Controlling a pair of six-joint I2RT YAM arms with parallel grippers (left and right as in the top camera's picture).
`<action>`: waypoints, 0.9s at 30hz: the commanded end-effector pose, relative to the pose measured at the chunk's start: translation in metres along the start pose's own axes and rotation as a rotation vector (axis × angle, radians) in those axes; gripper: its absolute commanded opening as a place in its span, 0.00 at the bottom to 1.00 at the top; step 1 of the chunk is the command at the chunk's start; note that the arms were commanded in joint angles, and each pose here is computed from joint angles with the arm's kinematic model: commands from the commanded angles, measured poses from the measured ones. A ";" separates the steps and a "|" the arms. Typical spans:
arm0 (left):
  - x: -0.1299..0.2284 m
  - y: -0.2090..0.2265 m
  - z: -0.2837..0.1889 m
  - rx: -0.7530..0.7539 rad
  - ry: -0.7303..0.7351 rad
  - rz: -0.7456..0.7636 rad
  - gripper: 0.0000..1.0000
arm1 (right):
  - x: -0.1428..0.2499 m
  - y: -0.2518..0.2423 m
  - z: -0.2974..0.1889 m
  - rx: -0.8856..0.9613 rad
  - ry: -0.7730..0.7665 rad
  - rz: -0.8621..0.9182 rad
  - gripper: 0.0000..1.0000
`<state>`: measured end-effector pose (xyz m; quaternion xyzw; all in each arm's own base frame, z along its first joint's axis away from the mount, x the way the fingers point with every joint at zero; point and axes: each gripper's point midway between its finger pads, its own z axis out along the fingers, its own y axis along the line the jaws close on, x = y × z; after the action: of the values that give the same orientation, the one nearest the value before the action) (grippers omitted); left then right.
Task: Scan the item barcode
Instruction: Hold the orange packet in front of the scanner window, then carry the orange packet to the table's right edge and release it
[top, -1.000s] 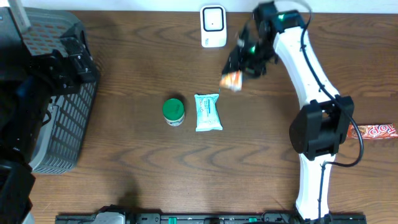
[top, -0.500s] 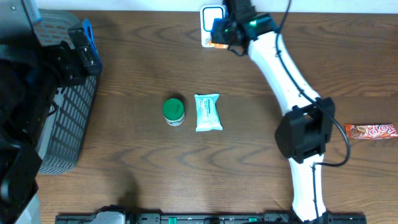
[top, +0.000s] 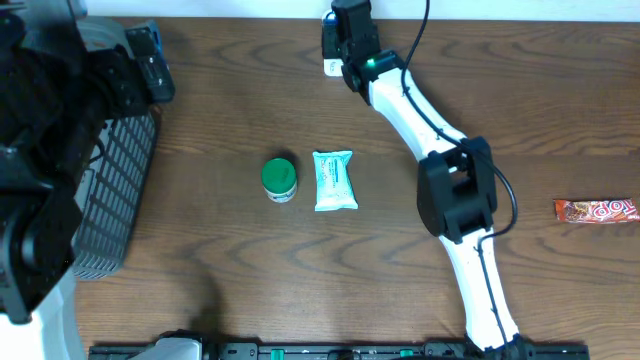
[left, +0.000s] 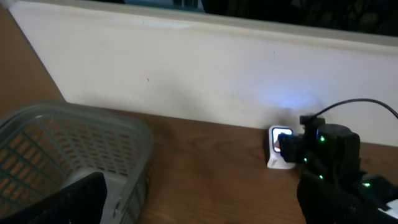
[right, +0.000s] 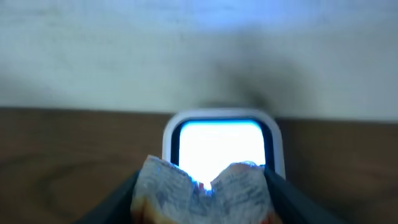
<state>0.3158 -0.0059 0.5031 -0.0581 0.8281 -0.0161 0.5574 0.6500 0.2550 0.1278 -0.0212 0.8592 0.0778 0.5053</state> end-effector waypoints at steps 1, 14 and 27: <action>0.005 0.002 0.013 -0.018 0.032 0.010 0.98 | 0.021 -0.008 0.026 0.036 -0.032 -0.112 0.52; 0.011 0.014 0.038 -0.103 0.073 0.018 0.98 | -0.031 -0.032 -0.017 0.175 -0.063 -0.147 0.35; 0.009 0.014 0.029 -0.100 0.054 -0.024 0.98 | 0.012 -0.289 -0.180 0.813 0.604 -0.240 0.22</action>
<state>0.3419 0.0050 0.4810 -0.0774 0.8454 0.0203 0.5281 0.5443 0.0286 0.1878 0.0108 0.9263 -0.2430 0.2878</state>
